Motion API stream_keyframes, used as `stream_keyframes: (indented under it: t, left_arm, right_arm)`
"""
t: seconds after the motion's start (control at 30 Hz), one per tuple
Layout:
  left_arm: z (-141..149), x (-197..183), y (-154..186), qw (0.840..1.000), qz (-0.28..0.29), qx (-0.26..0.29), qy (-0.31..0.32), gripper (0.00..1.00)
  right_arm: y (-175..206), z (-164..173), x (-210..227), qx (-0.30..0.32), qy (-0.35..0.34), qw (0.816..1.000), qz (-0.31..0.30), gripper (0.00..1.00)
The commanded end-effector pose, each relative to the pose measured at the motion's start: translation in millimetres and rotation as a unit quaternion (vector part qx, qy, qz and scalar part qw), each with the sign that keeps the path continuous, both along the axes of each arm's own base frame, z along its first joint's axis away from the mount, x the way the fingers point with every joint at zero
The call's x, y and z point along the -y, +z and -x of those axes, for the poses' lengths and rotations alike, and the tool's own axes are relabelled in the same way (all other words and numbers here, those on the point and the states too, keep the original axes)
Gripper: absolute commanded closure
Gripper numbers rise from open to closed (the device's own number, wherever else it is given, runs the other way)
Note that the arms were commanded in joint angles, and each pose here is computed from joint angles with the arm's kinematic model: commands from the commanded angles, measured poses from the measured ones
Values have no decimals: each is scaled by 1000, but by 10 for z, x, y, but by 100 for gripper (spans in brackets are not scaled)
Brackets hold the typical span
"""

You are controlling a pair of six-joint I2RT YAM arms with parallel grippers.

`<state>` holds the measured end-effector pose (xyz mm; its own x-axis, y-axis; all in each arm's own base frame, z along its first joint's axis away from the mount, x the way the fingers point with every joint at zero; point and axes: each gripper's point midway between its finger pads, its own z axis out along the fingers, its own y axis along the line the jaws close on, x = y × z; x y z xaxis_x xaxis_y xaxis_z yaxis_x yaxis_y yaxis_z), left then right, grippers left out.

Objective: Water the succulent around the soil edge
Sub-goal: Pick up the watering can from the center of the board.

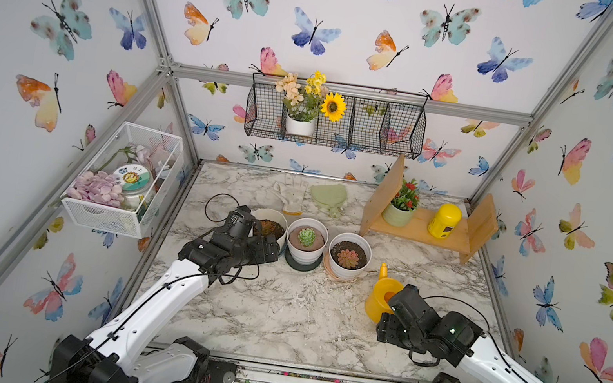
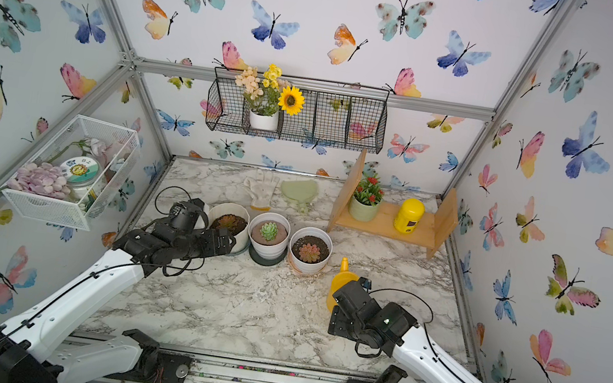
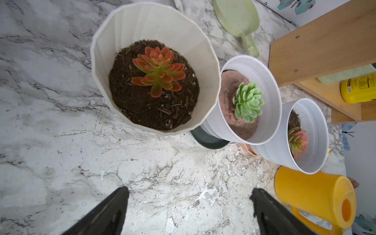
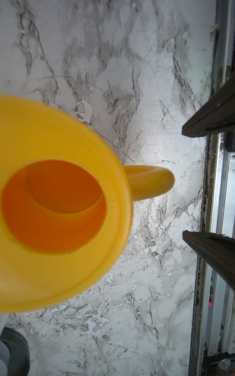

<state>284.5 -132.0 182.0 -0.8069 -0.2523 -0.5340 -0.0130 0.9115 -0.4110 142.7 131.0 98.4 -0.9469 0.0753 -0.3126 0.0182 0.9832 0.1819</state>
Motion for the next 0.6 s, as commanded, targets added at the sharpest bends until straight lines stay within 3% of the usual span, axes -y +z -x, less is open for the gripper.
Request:
stream_keyframes:
  t: [0.0,0.33,0.57]
  left_arm:
    - [-38,58,60,1000,3,13,-13,1]
    - [-9,101,11,1000,3,12,-24,2]
    - [15,100,-15,1000,2,11,-25,2]
  right_arm:
    - [67,-116,6,35,8,999,12,22]
    - [-78,-191,25,47,29,998,43,28]
    - [-78,-242,69,60,4,997,47,31]
